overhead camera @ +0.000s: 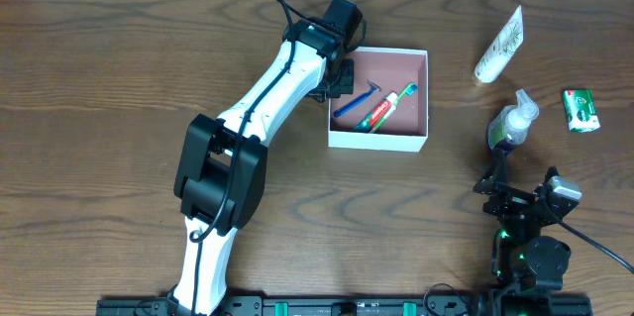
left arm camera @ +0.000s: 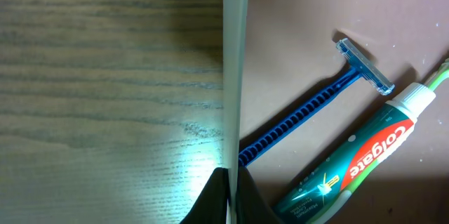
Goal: Pack container
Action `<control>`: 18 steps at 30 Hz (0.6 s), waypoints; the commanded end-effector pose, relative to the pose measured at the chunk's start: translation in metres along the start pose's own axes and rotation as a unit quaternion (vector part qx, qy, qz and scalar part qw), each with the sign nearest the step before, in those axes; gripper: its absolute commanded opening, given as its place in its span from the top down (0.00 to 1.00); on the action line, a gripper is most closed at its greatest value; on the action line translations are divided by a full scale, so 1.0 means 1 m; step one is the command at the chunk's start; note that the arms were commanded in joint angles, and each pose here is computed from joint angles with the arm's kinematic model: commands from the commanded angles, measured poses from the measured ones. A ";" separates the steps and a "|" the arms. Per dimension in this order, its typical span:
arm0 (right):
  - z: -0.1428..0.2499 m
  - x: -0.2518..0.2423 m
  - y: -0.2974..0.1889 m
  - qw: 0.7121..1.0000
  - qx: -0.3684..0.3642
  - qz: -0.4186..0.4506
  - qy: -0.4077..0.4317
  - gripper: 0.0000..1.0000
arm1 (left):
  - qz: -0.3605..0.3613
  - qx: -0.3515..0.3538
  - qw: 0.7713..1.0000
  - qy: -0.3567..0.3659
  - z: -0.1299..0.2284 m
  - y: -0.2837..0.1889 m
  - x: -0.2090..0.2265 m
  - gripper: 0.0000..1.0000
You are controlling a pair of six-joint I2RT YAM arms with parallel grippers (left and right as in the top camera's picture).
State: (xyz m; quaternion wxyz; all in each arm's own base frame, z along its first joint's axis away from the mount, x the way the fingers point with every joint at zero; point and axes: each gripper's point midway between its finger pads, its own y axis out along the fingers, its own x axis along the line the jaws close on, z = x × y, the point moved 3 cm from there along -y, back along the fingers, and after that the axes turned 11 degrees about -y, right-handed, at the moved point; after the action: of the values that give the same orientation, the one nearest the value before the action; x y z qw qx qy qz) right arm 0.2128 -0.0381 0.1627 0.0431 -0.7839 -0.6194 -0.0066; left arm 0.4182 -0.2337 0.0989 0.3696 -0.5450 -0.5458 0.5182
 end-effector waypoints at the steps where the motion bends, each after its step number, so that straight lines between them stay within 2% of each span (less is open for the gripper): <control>1: 0.001 0.002 0.000 1.000 0.000 -0.004 -0.008 0.01 | -0.014 0.009 1.000 -0.021 0.005 0.007 0.004 0.94; 14: 0.001 0.002 0.000 1.000 0.000 -0.004 -0.008 0.01 | -0.018 0.018 1.000 -0.009 0.017 0.007 -0.005 0.93; 16: 0.001 0.002 0.000 1.000 0.000 -0.005 -0.008 0.01 | -0.018 0.018 1.000 -0.008 0.016 0.007 -0.004 0.83; 17: 0.001 0.002 0.000 1.000 0.000 -0.004 -0.008 0.01 | -0.017 0.016 1.000 -0.008 0.015 0.007 -0.004 0.72; 18: 0.001 0.002 0.000 1.000 0.000 -0.005 -0.008 0.01 | -0.015 0.014 1.000 -0.008 0.014 0.007 -0.004 0.69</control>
State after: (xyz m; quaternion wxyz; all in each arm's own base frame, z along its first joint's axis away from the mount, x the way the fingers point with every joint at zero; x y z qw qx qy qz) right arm 0.2128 -0.0381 0.1627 0.0431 -0.7840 -0.6192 -0.0066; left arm 0.4082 -0.2414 0.0972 0.3745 -0.5325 -0.5509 0.5222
